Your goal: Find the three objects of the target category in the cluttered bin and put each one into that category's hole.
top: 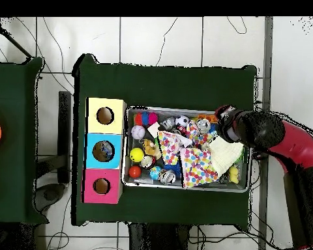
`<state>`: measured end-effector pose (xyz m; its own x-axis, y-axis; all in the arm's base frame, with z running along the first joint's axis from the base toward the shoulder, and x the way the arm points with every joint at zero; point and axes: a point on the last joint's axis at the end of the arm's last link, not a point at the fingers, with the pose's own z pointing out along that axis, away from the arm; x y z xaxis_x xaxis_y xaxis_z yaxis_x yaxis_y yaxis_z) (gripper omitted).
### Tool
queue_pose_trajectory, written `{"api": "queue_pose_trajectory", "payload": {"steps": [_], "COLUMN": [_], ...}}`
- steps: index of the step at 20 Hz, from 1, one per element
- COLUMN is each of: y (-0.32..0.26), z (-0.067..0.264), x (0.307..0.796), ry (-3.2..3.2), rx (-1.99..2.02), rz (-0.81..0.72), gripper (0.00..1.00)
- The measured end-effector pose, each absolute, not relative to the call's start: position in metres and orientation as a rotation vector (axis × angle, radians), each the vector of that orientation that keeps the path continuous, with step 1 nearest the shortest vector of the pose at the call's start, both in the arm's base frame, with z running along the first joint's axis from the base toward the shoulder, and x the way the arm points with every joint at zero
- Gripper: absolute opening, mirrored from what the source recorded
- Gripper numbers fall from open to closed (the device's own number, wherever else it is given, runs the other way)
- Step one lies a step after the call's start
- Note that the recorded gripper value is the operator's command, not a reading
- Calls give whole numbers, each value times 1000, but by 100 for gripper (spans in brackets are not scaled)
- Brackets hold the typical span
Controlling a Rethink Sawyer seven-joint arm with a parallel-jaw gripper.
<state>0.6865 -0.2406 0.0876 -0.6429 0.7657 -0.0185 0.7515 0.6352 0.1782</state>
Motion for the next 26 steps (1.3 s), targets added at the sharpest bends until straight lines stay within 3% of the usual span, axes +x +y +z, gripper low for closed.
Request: {"api": "queue_pose_trajectory", "payload": {"steps": [15, 26], "y": [-273, -272], "z": [81, 41], "x": [676, 661], "ry": [2723, 2770], "rx": [1352, 1309], "rz": [239, 200], "gripper": [0, 0]}}
